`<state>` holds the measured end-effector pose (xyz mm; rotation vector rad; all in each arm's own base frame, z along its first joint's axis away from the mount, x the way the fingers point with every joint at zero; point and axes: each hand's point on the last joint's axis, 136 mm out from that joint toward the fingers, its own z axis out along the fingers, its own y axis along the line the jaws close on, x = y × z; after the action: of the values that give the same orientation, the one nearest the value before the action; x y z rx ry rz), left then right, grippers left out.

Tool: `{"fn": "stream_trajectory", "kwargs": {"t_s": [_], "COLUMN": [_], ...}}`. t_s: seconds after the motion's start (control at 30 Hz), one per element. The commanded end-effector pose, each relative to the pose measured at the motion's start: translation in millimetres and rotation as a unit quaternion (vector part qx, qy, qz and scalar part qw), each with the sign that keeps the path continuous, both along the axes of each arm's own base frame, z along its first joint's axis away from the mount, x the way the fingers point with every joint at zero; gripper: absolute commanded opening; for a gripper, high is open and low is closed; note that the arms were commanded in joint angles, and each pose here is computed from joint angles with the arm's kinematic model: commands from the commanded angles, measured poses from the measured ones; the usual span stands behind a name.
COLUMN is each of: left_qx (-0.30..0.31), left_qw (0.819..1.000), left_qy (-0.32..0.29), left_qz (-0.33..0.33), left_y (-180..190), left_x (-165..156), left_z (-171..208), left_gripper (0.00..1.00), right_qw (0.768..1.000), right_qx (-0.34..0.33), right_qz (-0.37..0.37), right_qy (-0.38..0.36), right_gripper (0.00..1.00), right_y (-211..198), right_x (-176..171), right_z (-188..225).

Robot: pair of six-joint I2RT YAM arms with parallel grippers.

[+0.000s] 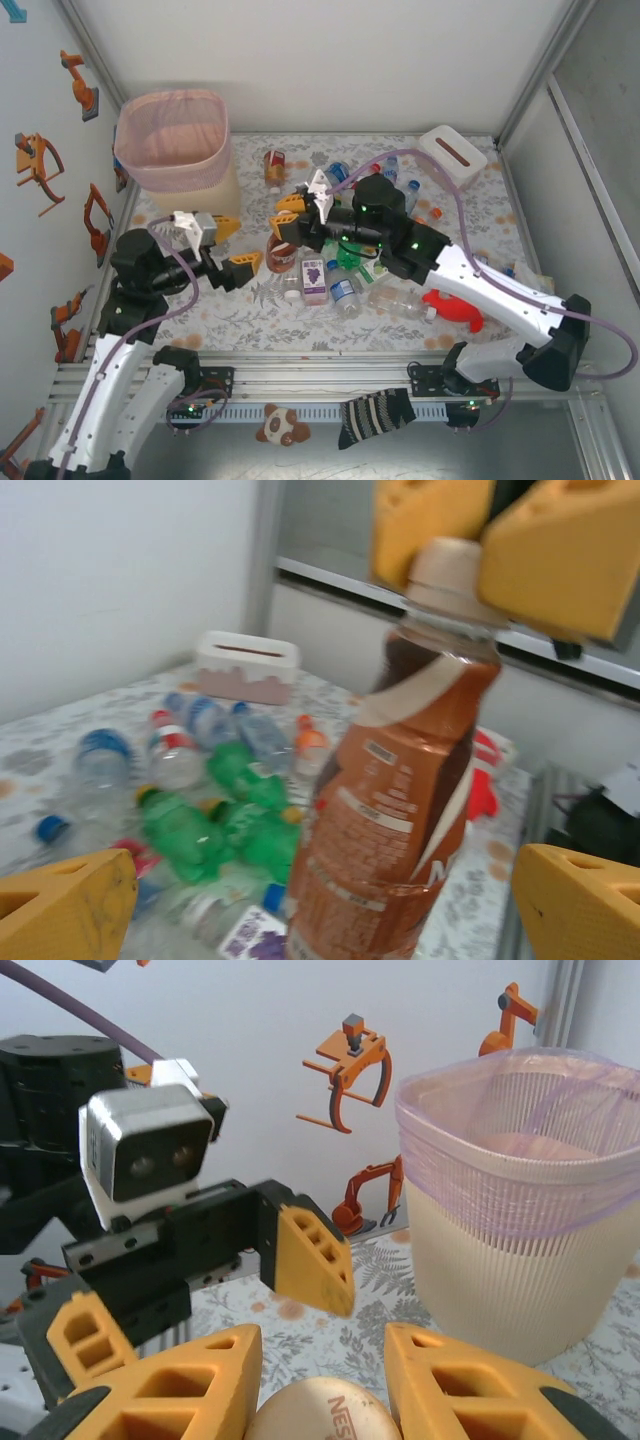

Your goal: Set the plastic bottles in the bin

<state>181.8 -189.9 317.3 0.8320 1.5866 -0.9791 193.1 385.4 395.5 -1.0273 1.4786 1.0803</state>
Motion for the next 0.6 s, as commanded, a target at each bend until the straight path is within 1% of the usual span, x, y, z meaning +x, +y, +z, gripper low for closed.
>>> {"fn": "stream_trajectory", "kwargs": {"t_s": [0.0,0.13,0.2,0.37,0.47,0.57], "left_qx": [-0.006,0.011,0.022,0.04,0.045,0.046], "left_qw": [0.996,0.989,0.985,0.978,0.974,0.973], "left_qy": [-0.05,-0.045,-0.042,-0.032,-0.03,-0.032], "left_qz": [-0.077,-0.14,-0.166,-0.204,-0.219,-0.226], "left_y": [-23.2,-50.8,-62.4,-80.9,-86.0,-87.5], "left_x": [-17.4,-27.9,-32.7,-38.8,-43.5,-47.5], "left_z": [29.4,30.8,30.6,25.8,22.7,21.3], "left_gripper": [0.96,0.95,0.92,0.81,0.8,0.74], "right_qw": [0.999,0.999,0.998,0.998,0.998,0.998], "right_qx": [0.01,0.034,0.044,0.045,0.047,0.047], "right_qz": [0.021,0.036,0.04,0.045,0.039,0.035], "right_qy": [0.022,0.01,0.001,-0.011,-0.014,-0.017], "right_gripper": [0.19,0.19,0.19,0.18,0.18,0.17], "right_y": [-9.6,-18.8,-24.7,-34.4,-38.9,-42.8], "right_x": [-17.2,-29.4,-34.7,-43.0,-44.0,-44.9], "right_z": [23.5,47.2,57.7,69.2,73.3,76.3]}}
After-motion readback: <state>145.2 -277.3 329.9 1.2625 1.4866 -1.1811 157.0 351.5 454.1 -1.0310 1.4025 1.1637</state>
